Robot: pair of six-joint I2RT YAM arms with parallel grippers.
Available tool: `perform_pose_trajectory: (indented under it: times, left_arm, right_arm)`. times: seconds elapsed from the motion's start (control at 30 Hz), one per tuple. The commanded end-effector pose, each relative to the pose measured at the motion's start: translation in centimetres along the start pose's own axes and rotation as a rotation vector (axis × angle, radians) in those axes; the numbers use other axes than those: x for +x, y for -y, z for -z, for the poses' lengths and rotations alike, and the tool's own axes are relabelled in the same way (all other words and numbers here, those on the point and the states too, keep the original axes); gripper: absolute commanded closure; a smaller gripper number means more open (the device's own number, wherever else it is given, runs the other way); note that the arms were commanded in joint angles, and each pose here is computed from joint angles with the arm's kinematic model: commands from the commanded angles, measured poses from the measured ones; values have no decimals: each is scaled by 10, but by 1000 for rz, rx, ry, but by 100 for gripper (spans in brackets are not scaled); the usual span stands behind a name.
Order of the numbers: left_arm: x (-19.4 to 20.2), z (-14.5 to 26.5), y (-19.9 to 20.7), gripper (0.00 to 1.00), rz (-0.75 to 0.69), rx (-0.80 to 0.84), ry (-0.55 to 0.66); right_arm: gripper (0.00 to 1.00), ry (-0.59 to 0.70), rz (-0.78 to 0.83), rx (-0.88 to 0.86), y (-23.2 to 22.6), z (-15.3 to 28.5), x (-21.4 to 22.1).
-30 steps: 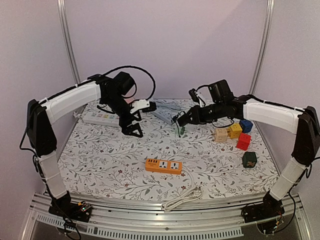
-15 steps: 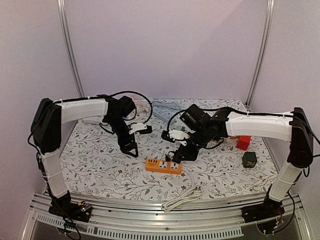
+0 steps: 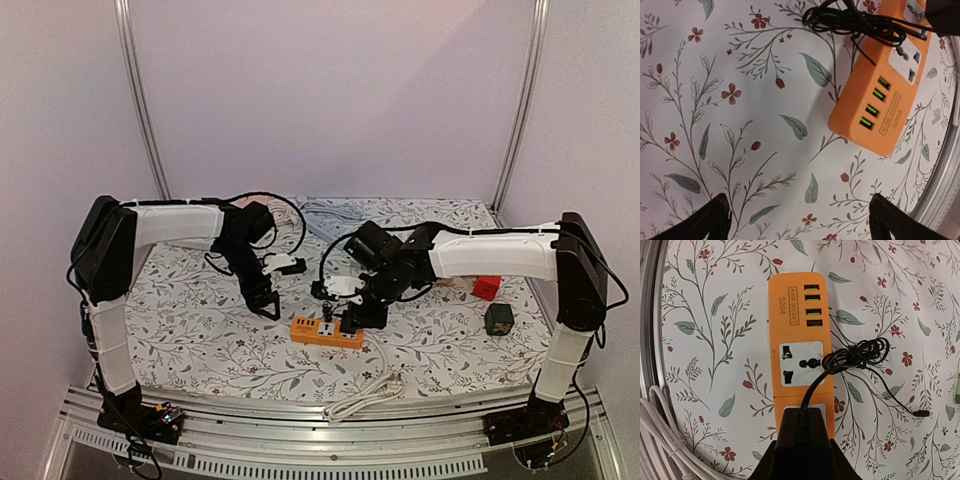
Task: Insert the plug
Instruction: Insert the plug into the socket.
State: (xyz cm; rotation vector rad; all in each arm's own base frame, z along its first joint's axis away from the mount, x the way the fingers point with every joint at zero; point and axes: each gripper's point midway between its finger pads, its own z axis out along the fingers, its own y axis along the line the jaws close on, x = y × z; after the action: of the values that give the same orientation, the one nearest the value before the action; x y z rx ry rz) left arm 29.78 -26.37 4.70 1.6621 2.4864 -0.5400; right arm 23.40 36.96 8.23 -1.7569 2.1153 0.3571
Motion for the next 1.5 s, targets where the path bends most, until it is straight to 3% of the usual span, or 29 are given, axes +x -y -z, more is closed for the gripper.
perform_pose_trajectory:
  times: [0.0, 0.53, 0.77, 1.0, 1.2, 1.47]
  left_arm:
    - [-2, -4, -2, 4, 13, 4, 9]
    - [-7, 0, -5, 4, -6, -8, 14]
    - [-6, 2, -6, 4, -7, -19, 10]
    - [-7, 4, -6, 4, -7, -18, 19]
    - [-7, 6, -9, 4, -9, -23, 20]
    - [-3, 16, -10, 4, -11, -39, 33]
  right_arm:
    - [100, -53, 58, -53, -13, -13, 11]
    - [100, -224, 107, -11, -12, -19, 44]
    - [100, -236, 129, 14, -8, -13, 45]
    - [100, -210, 76, -91, -29, -30, 48]
    - [100, -233, 73, -67, -28, -36, 64]
    - [100, -357, 66, -48, -25, -71, 96]
